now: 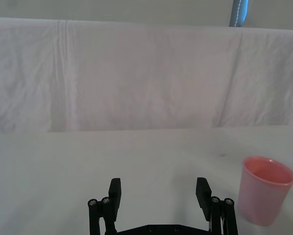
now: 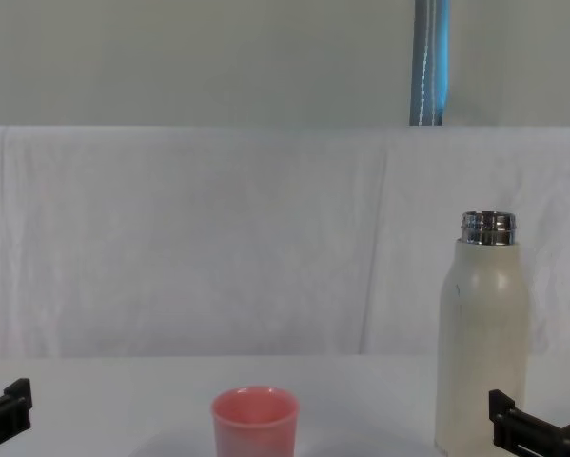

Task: Grasp the thermos with one hand and pour water into the cup lid.

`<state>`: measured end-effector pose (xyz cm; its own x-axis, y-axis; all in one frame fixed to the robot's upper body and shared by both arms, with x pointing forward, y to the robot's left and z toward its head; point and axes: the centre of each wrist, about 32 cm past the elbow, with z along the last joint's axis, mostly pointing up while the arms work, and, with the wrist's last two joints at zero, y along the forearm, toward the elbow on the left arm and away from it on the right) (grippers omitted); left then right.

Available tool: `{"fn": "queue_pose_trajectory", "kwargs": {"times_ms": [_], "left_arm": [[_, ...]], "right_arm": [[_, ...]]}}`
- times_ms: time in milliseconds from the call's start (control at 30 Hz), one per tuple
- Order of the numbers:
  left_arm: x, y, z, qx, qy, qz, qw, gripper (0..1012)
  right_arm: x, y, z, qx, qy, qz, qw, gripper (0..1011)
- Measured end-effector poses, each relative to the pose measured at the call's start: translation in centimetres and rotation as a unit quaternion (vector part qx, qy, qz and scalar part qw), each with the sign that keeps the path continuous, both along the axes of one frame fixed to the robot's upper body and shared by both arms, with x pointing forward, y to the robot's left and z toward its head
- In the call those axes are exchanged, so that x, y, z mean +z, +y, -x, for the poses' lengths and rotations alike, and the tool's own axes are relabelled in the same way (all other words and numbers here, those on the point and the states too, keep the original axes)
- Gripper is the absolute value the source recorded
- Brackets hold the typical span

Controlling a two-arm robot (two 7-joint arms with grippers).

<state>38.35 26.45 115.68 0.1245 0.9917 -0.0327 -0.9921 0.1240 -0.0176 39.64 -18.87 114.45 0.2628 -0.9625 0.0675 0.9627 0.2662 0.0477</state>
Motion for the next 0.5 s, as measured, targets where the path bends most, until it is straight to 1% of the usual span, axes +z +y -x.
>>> {"fn": "queue_pose_trajectory", "kwargs": {"times_ms": [500], "left_arm": [[0.00,0.00,0.00,0.000,0.000,0.000,1.0000,1001]], "right_arm": [[0.00,0.00,0.00,0.000,0.000,0.000,1.0000,1000]]}}
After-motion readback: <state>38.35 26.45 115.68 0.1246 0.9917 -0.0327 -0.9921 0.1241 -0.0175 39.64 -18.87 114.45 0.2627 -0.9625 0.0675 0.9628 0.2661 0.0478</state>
